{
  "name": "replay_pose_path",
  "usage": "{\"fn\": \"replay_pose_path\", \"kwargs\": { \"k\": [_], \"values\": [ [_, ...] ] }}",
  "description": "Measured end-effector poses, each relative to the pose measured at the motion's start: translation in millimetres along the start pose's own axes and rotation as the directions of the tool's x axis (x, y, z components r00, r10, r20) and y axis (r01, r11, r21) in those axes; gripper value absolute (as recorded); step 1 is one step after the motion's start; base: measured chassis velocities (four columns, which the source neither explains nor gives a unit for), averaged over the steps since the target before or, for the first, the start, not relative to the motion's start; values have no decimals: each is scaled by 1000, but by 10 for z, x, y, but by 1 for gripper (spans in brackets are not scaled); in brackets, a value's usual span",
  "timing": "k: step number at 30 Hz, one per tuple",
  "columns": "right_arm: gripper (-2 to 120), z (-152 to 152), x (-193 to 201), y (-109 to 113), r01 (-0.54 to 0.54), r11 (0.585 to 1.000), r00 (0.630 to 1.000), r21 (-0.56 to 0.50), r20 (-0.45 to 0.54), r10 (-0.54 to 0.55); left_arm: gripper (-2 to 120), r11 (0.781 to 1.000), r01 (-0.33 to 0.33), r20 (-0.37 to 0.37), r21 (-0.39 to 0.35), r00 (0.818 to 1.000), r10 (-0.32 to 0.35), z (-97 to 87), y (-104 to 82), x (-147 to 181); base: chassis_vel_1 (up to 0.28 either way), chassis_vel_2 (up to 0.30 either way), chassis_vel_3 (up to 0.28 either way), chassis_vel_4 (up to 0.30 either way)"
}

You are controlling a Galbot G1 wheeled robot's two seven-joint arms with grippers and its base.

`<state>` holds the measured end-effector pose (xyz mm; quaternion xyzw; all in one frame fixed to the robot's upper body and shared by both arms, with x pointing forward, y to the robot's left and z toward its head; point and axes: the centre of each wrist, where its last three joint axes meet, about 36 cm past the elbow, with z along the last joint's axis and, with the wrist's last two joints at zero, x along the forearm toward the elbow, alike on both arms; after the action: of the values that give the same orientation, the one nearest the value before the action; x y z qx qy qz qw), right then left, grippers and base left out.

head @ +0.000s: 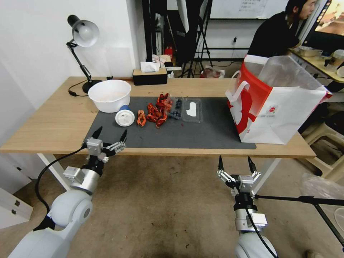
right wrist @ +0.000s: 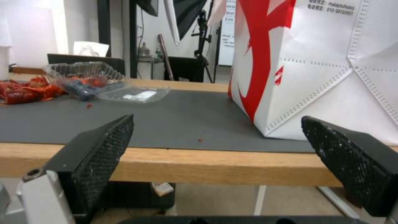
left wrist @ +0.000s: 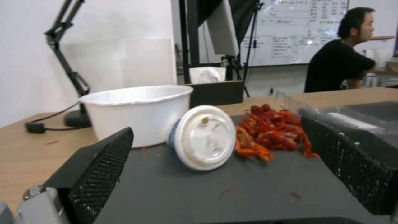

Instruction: Pick up the trash from the table and place it into the takeout bag.

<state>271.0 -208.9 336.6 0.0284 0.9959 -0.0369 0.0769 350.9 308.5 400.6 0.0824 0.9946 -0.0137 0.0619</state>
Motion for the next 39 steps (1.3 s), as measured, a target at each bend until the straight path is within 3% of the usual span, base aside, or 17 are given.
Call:
{"fn": "replay_pose_path", "kwargs": {
  "k": [9, 17, 29, 39],
  "values": [
    [100, 13, 16, -5, -1, 1000, 1000, 3, -4, 1, 100, 998, 61, -9, 12, 998, -60, 218, 51, 259, 0, 0, 0, 0],
    [100, 25, 28, -9, -2, 1000, 1000, 5, -6, 2, 100, 998, 66, -19, 18, 998, -65, 279, 33, 340, 0, 0, 0, 0],
    [100, 36, 35, -6, -3, 1000, 1000, 7, -6, 3, 100, 1000, 4, -6, -7, 1000, -4, 155, -26, 0, 0, 0, 0, 0],
    [100, 43, 3, 4, 4, 1000, 1000, 8, -4, -4, 100, 1000, -11, -40, 28, 999, 12, 114, -101, -261, 0, 0, 0, 0]
  ]
}}
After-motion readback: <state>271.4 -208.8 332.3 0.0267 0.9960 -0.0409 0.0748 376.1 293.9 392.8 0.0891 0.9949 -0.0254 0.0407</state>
